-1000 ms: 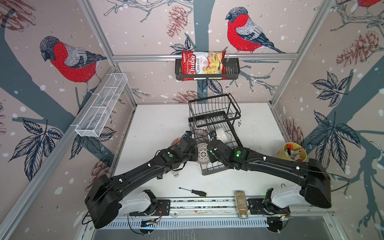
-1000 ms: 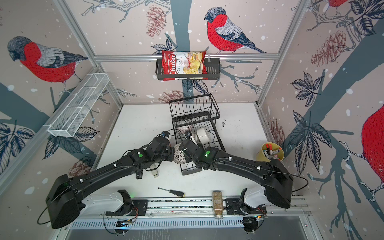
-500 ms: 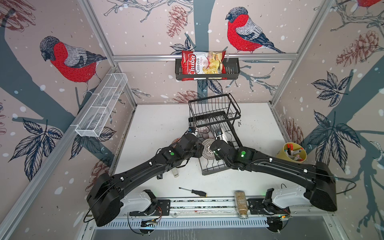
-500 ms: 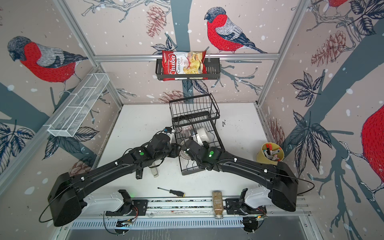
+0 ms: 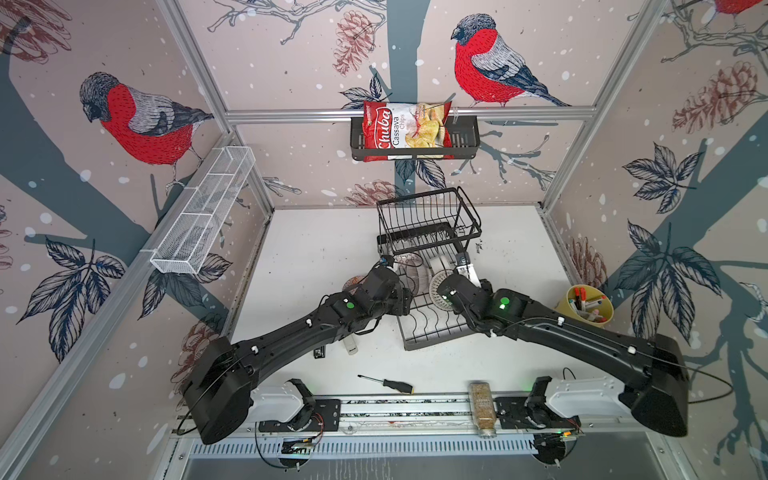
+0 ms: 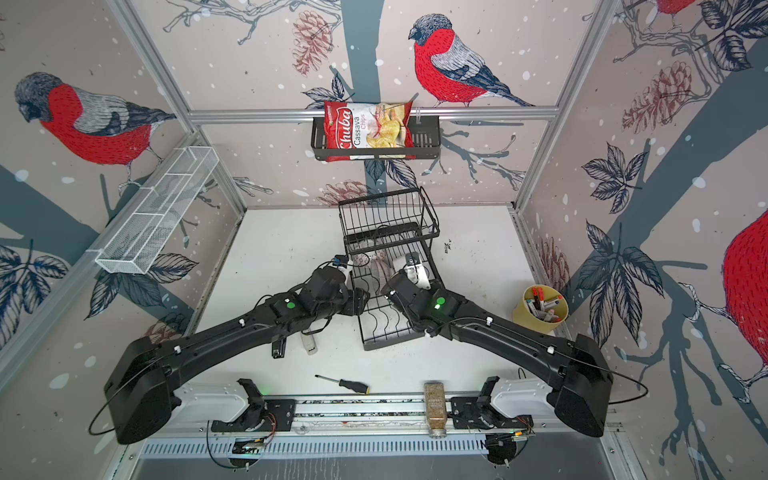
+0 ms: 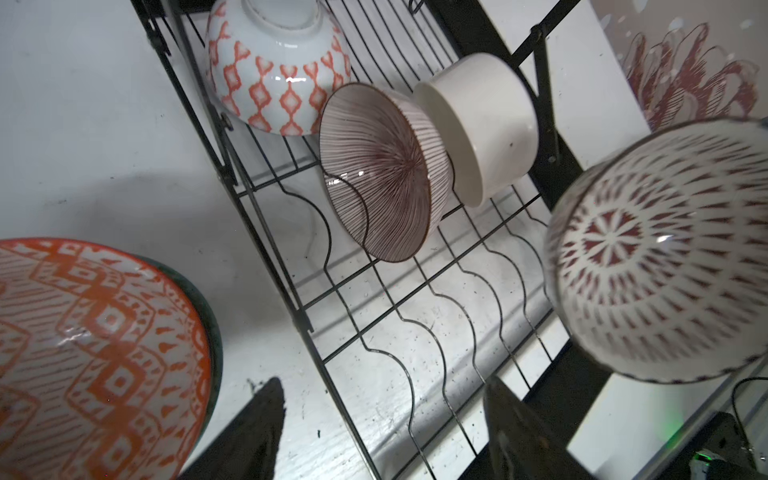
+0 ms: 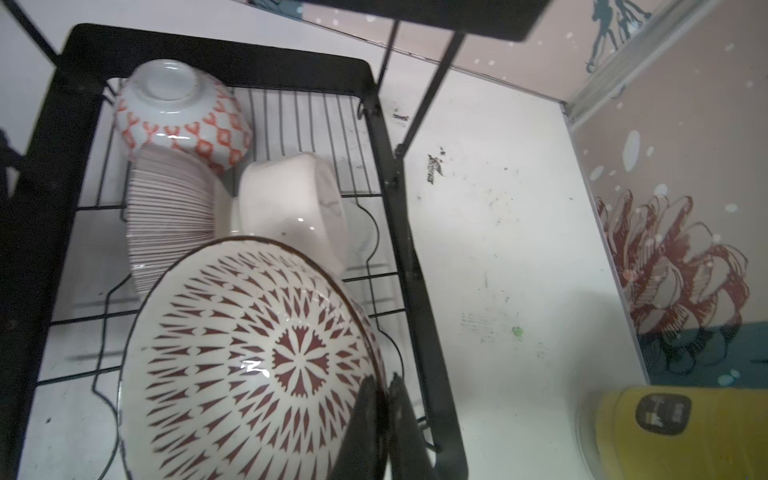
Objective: Load the bowls into the dish rack
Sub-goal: 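Close the right gripper on the starburst bowl rim held by the left gripper, then open the left gripper and draw back while the right carries the bowl over the rack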
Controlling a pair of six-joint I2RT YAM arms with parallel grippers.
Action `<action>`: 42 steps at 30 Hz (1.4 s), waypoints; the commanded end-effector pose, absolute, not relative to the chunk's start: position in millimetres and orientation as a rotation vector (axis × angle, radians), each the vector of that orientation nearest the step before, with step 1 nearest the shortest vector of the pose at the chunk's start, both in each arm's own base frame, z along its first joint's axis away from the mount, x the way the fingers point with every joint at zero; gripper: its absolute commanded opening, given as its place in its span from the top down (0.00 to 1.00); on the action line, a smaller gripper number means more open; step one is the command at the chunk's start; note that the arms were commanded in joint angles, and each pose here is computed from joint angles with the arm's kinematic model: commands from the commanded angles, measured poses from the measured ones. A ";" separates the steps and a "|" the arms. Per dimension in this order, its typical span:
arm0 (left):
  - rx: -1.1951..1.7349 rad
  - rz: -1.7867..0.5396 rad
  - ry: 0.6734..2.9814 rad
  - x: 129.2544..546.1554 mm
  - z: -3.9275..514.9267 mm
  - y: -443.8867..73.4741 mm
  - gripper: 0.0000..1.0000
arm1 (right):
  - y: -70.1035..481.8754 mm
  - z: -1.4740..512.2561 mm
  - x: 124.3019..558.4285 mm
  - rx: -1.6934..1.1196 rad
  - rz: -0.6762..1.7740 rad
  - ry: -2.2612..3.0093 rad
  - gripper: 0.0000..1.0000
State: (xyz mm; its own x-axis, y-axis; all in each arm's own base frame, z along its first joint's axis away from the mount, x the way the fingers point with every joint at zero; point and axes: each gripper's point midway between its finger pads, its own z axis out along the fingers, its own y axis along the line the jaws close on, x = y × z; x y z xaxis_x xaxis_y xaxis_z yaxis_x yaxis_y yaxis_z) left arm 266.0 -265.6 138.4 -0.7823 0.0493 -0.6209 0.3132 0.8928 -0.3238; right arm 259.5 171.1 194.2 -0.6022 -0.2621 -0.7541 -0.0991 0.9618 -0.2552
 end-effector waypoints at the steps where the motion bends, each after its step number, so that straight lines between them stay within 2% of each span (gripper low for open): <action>1: 0.270 -0.486 2.471 265.9 126.3 -261.2 0.25 | 151.4 202.6 263.1 -0.155 -0.268 2.179 1.00; 9: 0.273 -0.421 2.553 262.9 96.9 -257.9 0.25 | 128.5 197.0 266.1 -0.133 -0.391 2.168 1.00; 16: 0.267 -0.431 2.554 263.2 92.2 -259.7 0.26 | 125.6 185.7 270.7 -0.212 -0.541 2.175 1.00; 20: 0.262 -0.452 2.536 262.5 93.3 -259.3 0.26 | 122.5 178.6 273.2 -0.235 -0.635 2.171 1.00; 27: 0.246 -0.483 2.487 261.3 103.8 -255.5 0.26 | 129.4 169.9 273.2 -0.278 -0.655 2.174 1.00; 33: 0.221 -0.489 2.446 262.2 114.1 -250.2 0.26 | 142.5 180.8 274.1 -0.340 -0.684 2.119 1.00; 42: 0.190 -0.461 2.425 264.1 114.3 -241.9 0.26 | 139.7 192.6 278.1 -0.416 -0.884 1.995 1.00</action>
